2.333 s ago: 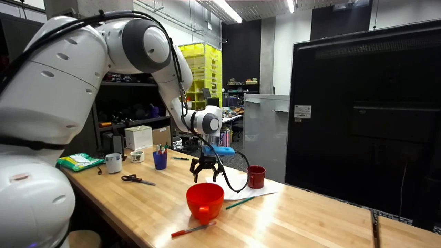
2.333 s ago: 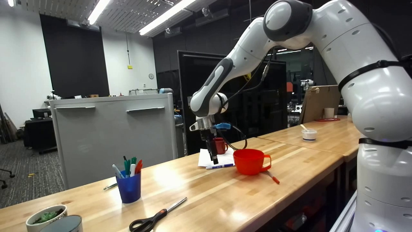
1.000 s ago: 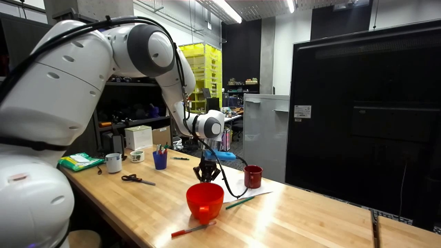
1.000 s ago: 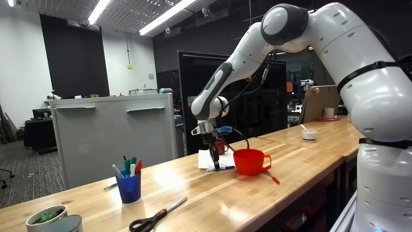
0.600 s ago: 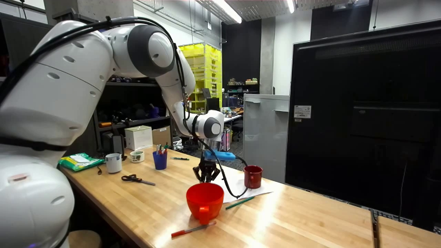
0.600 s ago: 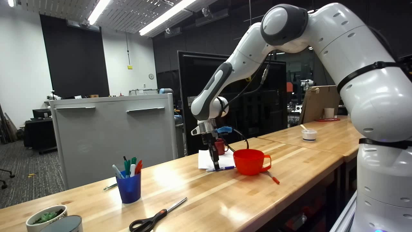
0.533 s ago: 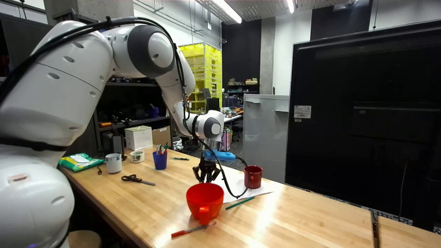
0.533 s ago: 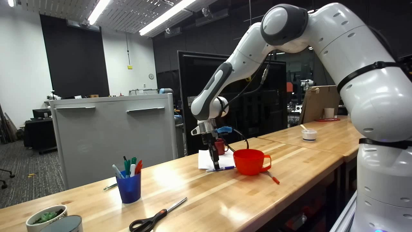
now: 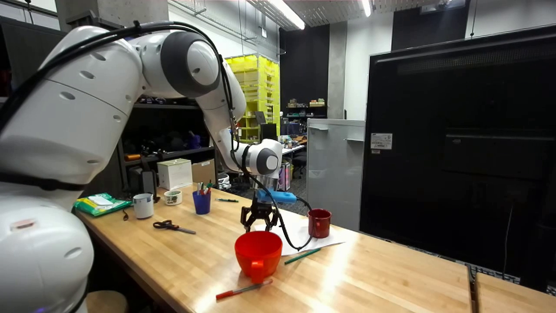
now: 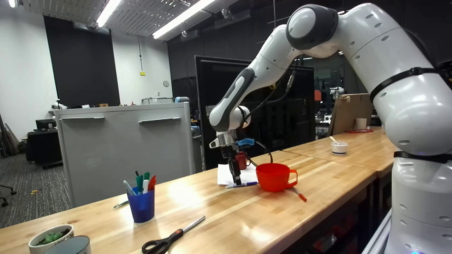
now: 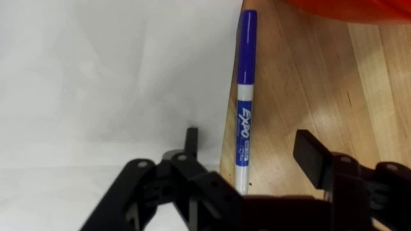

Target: Move the blue and white pen to the right side of the counter.

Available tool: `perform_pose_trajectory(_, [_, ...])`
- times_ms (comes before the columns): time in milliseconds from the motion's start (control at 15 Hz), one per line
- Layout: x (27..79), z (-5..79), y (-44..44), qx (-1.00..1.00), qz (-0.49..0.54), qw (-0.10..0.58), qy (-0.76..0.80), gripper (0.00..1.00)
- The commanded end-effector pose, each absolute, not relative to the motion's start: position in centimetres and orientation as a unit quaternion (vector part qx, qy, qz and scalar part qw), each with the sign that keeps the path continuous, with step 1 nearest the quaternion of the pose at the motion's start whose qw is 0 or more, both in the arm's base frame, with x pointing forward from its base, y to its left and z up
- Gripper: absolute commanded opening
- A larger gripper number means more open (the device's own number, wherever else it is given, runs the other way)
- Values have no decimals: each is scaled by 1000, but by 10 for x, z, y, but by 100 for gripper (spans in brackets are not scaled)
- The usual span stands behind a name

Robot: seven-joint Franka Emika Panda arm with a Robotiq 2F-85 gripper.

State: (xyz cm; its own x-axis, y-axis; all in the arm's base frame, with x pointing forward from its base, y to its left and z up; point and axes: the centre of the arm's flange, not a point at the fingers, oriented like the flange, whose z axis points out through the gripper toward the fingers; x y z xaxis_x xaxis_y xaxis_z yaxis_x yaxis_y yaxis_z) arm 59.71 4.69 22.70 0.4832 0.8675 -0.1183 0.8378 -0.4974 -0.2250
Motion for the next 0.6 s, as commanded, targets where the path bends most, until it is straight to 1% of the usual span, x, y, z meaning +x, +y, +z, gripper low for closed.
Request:
perform_pose_trajectory(0, [592,226,45,-856,111,92,-497,100])
perform_pose_trajectory(533, [587,220,45,-850,127,109,-499,100])
